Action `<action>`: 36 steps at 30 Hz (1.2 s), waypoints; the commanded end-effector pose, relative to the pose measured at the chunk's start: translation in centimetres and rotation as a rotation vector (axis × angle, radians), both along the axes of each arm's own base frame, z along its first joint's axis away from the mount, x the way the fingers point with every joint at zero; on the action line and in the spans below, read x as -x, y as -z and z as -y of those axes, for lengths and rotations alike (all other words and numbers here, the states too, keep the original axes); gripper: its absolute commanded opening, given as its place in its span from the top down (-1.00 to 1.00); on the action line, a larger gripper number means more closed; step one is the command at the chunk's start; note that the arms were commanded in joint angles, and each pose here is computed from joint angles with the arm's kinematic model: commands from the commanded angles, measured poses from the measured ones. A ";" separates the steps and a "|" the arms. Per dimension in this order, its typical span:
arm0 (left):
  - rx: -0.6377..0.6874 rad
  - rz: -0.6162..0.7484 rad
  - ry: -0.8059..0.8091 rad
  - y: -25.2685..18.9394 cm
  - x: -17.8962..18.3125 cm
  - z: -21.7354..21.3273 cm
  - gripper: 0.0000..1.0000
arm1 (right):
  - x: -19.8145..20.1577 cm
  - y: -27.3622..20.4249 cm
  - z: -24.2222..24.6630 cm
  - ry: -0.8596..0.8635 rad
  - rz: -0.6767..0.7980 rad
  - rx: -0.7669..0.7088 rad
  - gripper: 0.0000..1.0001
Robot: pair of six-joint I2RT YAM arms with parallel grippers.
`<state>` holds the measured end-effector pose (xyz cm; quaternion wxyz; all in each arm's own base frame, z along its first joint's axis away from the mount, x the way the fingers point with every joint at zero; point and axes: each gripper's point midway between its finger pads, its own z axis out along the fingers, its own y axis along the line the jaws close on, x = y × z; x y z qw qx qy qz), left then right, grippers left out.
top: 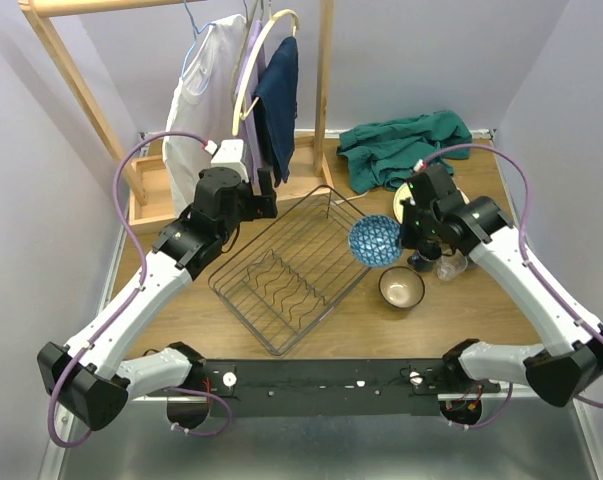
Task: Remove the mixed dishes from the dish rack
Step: Place the bowl at the center of the board.
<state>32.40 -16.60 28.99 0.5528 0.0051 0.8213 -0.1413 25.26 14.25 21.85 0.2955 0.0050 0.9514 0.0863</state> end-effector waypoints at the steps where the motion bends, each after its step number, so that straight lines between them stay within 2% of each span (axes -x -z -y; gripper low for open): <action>1: -0.002 -0.009 0.001 0.9 0.2 -0.9 -0.98 | 3.7 1.4 3.2 0.164 -0.097 0.036 0.99; 6: -0.003 -0.016 -0.005 1.4 0.1 -1.2 -0.98 | 6.0 3.3 4.9 0.265 -0.145 0.037 0.99; 13: -0.001 -0.019 0.014 1.3 0.0 -0.9 -0.98 | 7.0 6.3 5.8 0.350 -0.151 0.024 0.99; 20: -0.001 -0.020 0.010 1.5 0.6 -1.3 -0.98 | 6.9 8.5 6.7 0.406 -0.141 0.034 0.99; 36: -0.030 -0.009 -0.004 1.2 1.6 -2.6 -0.98 | 5.2 12.4 7.0 0.488 -0.085 -0.047 0.99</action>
